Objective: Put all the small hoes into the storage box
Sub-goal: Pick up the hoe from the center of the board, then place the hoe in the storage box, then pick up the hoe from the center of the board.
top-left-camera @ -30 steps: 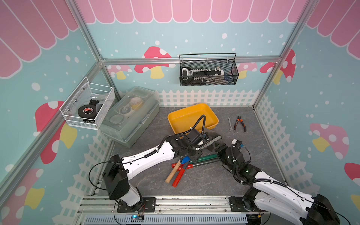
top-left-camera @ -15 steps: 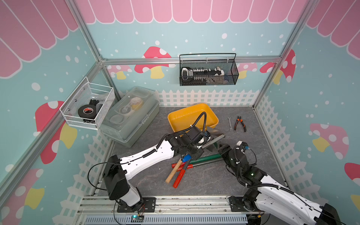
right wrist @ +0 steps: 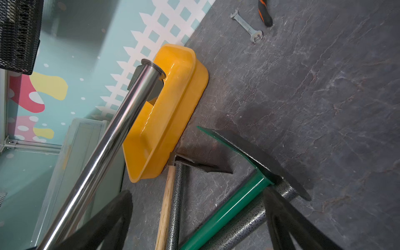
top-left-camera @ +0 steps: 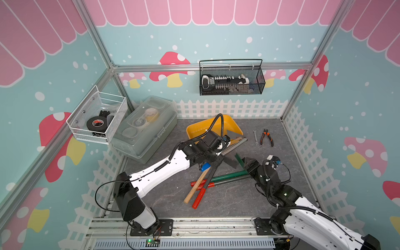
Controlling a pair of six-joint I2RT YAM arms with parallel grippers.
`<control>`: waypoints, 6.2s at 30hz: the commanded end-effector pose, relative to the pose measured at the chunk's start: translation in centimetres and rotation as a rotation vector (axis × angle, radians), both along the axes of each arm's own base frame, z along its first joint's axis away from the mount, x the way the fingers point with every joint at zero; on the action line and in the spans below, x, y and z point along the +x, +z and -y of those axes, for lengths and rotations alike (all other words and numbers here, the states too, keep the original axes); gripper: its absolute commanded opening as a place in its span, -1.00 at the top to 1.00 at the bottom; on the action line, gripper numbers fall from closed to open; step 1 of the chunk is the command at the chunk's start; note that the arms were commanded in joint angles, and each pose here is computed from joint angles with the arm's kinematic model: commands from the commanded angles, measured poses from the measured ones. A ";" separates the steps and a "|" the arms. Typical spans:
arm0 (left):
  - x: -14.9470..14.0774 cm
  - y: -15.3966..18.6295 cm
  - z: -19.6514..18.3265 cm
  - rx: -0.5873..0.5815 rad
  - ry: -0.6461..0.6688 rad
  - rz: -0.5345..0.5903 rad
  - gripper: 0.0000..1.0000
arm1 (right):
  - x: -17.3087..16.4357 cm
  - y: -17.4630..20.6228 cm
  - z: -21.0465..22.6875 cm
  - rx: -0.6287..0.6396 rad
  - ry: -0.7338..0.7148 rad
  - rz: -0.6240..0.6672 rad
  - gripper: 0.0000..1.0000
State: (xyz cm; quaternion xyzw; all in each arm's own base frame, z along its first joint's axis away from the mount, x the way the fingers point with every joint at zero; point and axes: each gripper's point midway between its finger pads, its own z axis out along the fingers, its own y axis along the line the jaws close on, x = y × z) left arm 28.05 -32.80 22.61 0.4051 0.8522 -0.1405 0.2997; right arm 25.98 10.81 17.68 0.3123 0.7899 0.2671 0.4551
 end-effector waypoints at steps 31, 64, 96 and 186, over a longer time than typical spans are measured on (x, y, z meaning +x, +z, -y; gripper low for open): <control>11.5 -1.0 -1.0 -0.006 -0.072 0.070 1.00 | 0.1 1.0 -0.6 -0.273 0.236 -0.028 -0.97; 19.2 -6.3 -1.5 0.120 -0.130 0.270 1.00 | -0.3 -0.2 0.0 -0.250 0.234 -0.053 -0.97; 20.7 -12.0 -2.4 0.165 -0.111 0.189 0.55 | -0.9 -1.3 -0.1 -0.236 0.249 -0.080 -0.96; -9.7 -14.1 -7.2 0.211 0.438 -0.439 0.12 | 1.5 -5.0 -5.3 -0.275 0.511 -0.238 -0.95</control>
